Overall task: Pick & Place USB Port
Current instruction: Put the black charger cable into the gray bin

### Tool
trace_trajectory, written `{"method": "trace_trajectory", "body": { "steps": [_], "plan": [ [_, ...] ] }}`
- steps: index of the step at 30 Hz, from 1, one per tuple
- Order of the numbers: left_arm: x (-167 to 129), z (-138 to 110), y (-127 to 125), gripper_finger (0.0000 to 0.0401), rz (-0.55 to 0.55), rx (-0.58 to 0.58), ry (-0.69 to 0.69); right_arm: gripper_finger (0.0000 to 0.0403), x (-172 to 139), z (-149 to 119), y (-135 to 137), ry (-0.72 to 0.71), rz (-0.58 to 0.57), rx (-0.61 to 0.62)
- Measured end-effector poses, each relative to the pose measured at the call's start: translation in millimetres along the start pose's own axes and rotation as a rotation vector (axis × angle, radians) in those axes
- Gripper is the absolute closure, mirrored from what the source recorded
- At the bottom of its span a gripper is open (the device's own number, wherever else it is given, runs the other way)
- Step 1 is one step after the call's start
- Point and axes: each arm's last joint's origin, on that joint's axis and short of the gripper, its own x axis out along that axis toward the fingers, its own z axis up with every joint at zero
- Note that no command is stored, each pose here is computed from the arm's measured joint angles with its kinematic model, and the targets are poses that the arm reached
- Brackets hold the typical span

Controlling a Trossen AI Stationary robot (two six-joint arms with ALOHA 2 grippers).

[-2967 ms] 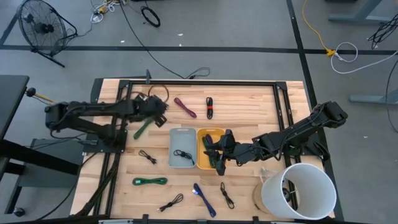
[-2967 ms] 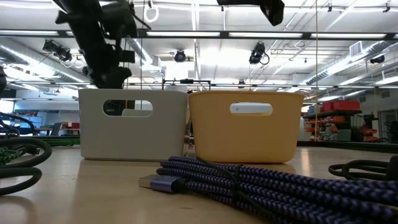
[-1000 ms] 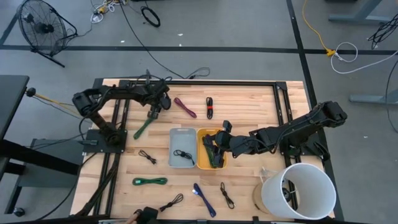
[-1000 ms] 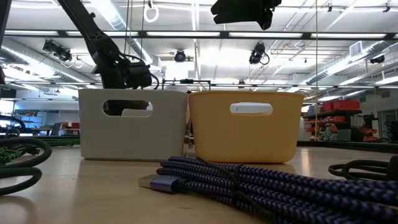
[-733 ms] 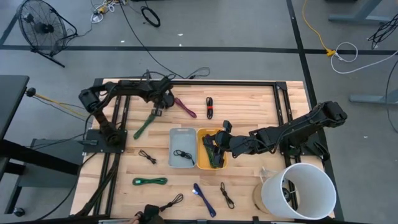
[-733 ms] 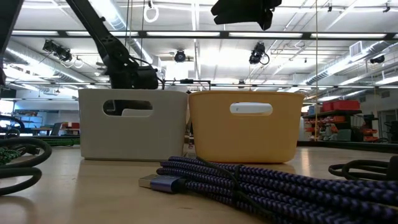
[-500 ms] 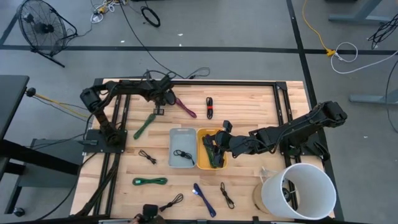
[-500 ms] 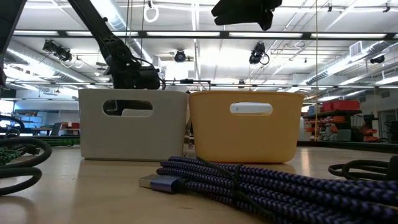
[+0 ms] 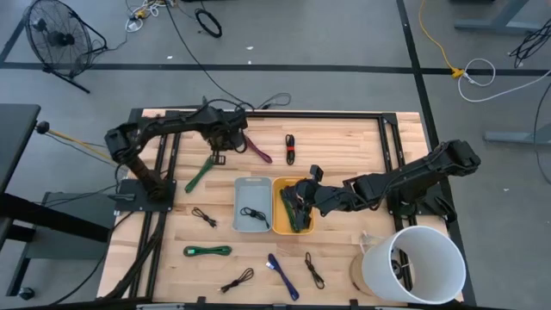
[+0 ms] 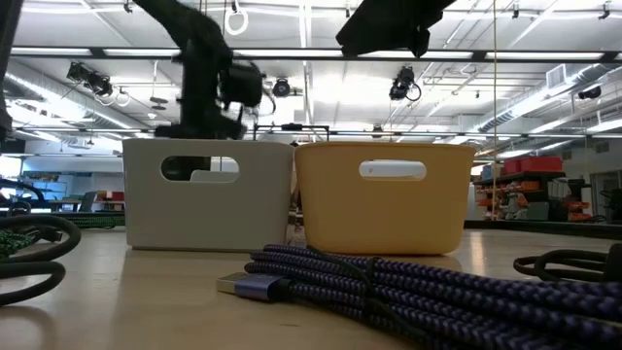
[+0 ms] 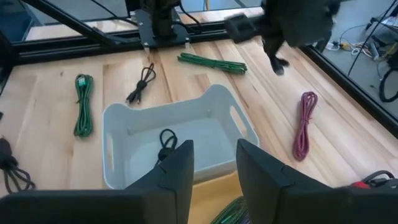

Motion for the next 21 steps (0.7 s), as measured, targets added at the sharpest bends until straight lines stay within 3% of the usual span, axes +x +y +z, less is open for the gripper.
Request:
{"method": "trace_trajectory", "body": {
  "steps": [7,11,17,21],
  "plan": [
    [-69,-5,-56,0.0400,0.048,0.101,-0.192,0.0279,0,0,0,0.004,-0.002,-0.002],
    [-97,-3,-103,0.0400,-0.008,0.156,-0.345,0.0279,0,0,0,0.004,-0.001,-0.001],
    [-114,10,-179,0.0401,0.015,0.388,-0.490,0.0279,0,0,0,0.001,-0.001,0.000],
    [-111,17,-214,0.0401,0.152,0.583,-0.498,0.0279,0,1,0,-0.006,0.001,0.004]
  ]
}}
